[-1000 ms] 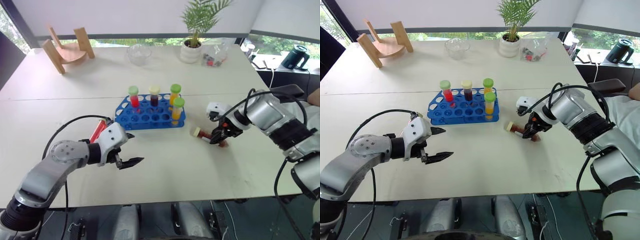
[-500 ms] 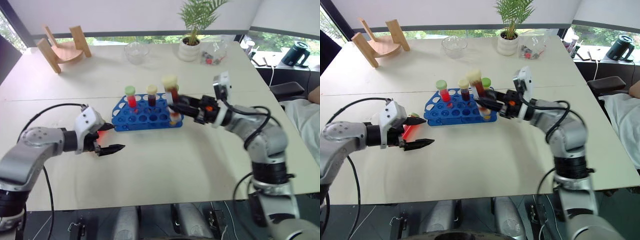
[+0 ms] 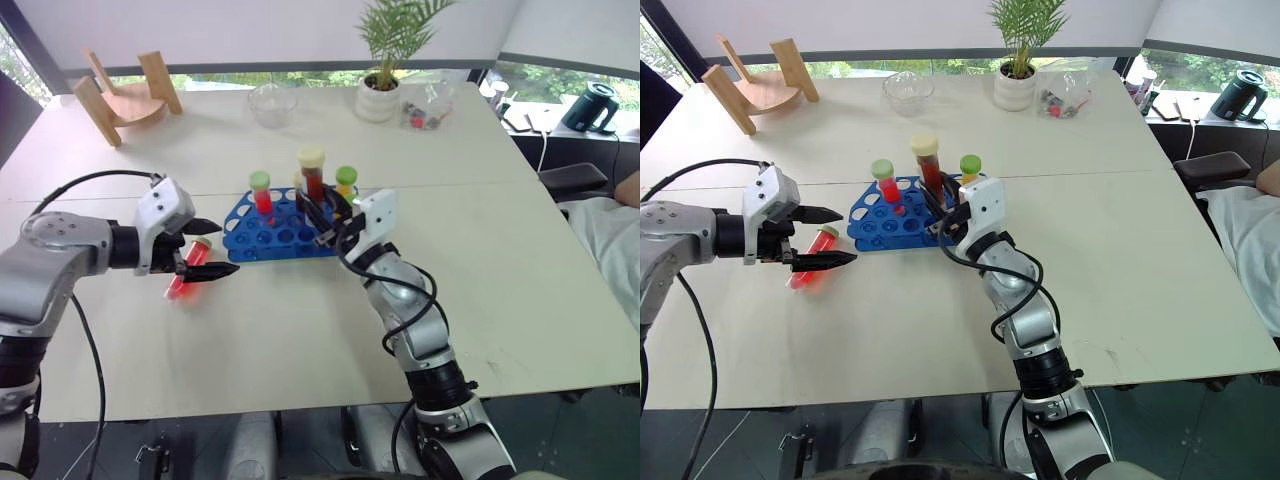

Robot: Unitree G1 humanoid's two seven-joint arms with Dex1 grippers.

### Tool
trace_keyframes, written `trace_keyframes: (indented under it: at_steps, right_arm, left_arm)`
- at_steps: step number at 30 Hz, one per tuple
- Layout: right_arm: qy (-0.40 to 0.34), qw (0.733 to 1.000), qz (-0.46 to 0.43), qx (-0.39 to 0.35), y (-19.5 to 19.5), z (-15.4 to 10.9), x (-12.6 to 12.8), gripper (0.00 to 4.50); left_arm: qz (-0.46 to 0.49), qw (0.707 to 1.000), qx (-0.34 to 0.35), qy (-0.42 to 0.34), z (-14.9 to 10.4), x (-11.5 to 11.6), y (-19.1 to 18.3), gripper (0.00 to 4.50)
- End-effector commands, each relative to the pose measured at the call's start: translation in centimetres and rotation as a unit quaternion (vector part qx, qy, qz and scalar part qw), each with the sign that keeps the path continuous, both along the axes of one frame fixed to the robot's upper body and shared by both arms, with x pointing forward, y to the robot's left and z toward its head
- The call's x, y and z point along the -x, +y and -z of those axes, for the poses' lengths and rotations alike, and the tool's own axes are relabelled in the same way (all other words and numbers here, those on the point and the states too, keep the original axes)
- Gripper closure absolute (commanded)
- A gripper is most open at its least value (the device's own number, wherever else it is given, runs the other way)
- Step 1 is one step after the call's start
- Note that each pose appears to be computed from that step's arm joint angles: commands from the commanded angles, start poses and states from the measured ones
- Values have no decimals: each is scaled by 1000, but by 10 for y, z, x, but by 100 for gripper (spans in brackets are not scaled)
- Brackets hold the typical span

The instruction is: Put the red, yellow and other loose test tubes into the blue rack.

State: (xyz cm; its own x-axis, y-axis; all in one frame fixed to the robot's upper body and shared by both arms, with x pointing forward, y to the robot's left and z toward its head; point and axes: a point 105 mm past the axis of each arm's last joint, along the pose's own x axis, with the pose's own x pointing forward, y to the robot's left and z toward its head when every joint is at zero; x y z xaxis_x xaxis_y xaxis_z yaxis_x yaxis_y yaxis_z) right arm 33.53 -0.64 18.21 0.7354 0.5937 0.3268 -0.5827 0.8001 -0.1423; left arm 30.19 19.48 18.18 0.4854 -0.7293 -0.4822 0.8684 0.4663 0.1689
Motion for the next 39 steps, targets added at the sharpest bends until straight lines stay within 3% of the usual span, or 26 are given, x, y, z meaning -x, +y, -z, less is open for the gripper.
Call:
trace_keyframes:
  at_steps: [1, 12, 20, 35, 36, 39]
  right_arm:
    - [-35, 999, -10, 0, 9, -8, 6, 361]
    - [-33, 999, 3, 41, 13, 22, -5, 361]
    - [-29, 999, 30, 29, 8, 27, -15, 361]
    - [-16, 999, 33, 19, 6, 37, -12, 361]
    - [-18, 999, 34, 19, 6, 36, -12, 260]
    - [-29, 999, 32, 20, 5, 31, -9, 133]
  left_arm:
    - [5, 1000, 0, -19, -7, 1, -3, 0]
    - [-7, 1000, -4, -11, -1, 8, -2, 0]
    - [-6, 1000, -3, -10, -1, 6, -4, 0]
    - [-4, 1000, -4, -11, -1, 4, -5, 0]
    - [-4, 1000, -4, -11, -1, 4, -5, 0]
    - [-4, 1000, -2, -11, -2, 4, -5, 0]
